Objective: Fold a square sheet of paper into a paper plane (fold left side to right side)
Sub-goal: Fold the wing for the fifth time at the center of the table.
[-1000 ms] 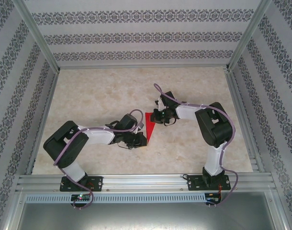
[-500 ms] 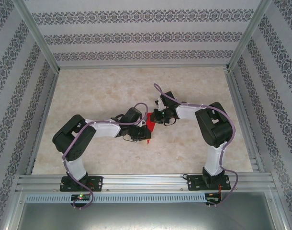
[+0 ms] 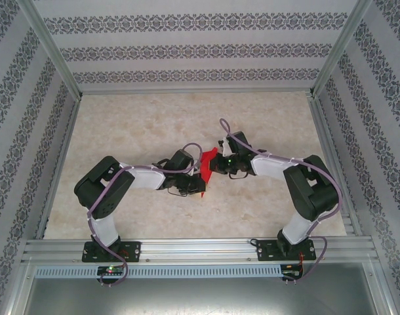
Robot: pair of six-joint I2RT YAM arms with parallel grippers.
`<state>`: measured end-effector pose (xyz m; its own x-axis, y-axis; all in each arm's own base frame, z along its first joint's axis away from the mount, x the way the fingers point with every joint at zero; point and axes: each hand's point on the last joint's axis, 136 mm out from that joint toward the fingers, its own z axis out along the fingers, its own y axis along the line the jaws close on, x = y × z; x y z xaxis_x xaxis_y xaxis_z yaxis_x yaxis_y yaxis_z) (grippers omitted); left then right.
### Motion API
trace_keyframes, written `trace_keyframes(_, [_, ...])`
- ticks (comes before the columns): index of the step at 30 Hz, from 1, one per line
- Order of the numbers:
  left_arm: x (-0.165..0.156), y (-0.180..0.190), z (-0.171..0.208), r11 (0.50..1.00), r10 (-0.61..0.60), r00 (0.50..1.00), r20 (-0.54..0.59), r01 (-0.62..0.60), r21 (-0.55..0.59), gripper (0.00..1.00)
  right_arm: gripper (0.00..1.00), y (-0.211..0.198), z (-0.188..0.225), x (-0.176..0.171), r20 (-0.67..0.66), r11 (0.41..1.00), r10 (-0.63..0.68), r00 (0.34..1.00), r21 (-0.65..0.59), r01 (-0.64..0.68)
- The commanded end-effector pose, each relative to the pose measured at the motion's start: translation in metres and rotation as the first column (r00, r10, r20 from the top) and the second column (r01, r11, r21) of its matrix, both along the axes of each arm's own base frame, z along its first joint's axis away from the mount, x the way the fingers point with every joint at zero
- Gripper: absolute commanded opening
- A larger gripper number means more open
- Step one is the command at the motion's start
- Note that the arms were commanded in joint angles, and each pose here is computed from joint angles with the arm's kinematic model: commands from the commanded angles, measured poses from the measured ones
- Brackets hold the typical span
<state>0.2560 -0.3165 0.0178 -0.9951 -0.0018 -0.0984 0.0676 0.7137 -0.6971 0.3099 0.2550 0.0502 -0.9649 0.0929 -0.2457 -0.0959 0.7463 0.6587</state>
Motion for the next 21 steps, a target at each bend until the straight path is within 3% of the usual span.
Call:
trace_keyframes(1, [-0.011, 0.022, -0.027, 0.995, 0.024, 0.999, -0.048, -0.019, 0.102, 0.10, 0.00, 0.011, -0.005, -0.009, -0.012, 1.000, 0.002, 1.000, 0.022, -0.001])
trace_keyframes(15, [-0.013, 0.023, -0.027, 0.993, 0.026, 0.999, -0.045, -0.021, 0.117, 0.09, 0.00, 0.023, -0.034, -0.025, -0.066, 1.000, 0.023, 0.998, -0.018, -0.024])
trace_keyframes(21, [-0.014, 0.025, -0.030, 0.991, 0.032, 0.998, -0.050, -0.025, 0.128, 0.08, 0.00, 0.012, -0.050, -0.023, -0.044, 0.994, 0.031, 0.999, -0.100, -0.035])
